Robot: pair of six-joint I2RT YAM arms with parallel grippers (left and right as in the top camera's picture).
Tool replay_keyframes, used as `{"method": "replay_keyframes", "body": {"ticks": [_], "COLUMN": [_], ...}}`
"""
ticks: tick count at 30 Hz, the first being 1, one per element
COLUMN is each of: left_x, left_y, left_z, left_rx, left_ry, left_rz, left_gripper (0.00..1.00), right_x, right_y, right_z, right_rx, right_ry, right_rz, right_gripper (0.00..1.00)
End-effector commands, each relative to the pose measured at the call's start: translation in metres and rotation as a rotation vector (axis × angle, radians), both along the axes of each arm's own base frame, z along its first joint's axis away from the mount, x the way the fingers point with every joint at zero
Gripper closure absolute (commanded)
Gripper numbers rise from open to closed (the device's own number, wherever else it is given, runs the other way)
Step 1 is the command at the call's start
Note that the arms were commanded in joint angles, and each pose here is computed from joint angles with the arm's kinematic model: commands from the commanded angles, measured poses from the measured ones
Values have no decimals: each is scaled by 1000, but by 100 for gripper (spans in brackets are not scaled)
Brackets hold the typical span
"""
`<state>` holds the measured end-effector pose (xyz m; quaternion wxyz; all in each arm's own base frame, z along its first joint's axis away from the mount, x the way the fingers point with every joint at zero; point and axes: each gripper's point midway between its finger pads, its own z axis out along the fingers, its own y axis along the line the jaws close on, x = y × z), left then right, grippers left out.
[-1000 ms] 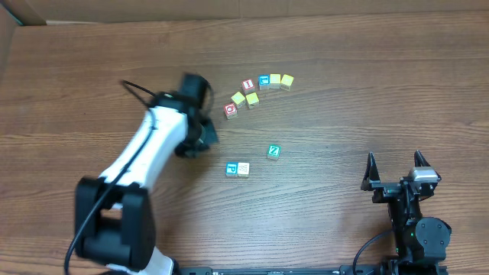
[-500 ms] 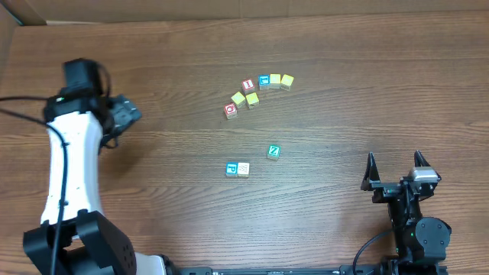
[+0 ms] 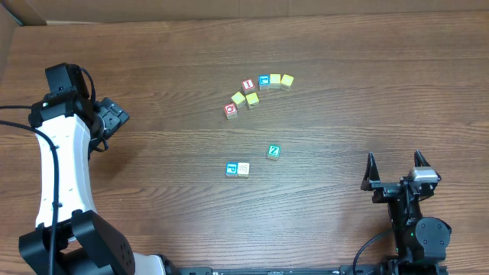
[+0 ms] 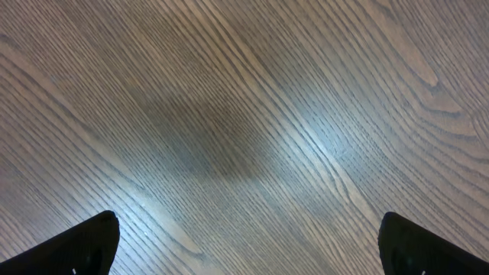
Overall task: Flip 4 blocks
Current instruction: 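Move the right gripper over the green Z block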
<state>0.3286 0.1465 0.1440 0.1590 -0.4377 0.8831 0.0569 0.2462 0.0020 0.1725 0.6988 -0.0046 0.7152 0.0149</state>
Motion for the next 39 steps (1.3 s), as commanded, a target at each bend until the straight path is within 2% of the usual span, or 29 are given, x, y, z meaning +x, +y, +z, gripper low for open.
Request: {"method": "replay_keyframes", "body": {"ticks": [1, 19, 21, 25, 30, 33, 39], "left_x": [1, 1, 1, 1, 1, 1, 1], "left_y": [3, 3, 3, 3, 3, 3, 3], "left_z": [5, 5, 5, 5, 5, 5, 5], "left_rx": [11, 11, 11, 11, 11, 11, 11], "left_ry": [-14, -14, -14, -14, -14, -14, -14], "left_rz": [8, 8, 8, 8, 8, 8, 8], "left_gripper": [0, 0, 0, 0, 0, 0, 0], "right_x": [0, 0, -1, -10, -16, -20, -25], "right_y": [1, 5, 14, 53, 65, 67, 67], "right_z": [-2, 4, 6, 17, 14, 33, 106], "right_rx": [-3, 14, 14, 22, 165, 180, 186], "right_ry": [-3, -28, -36, -75, -8, -1, 39], "right_rz": [6, 30, 80, 313, 387, 398, 394], "right_gripper": [0, 0, 0, 0, 0, 0, 0]}}
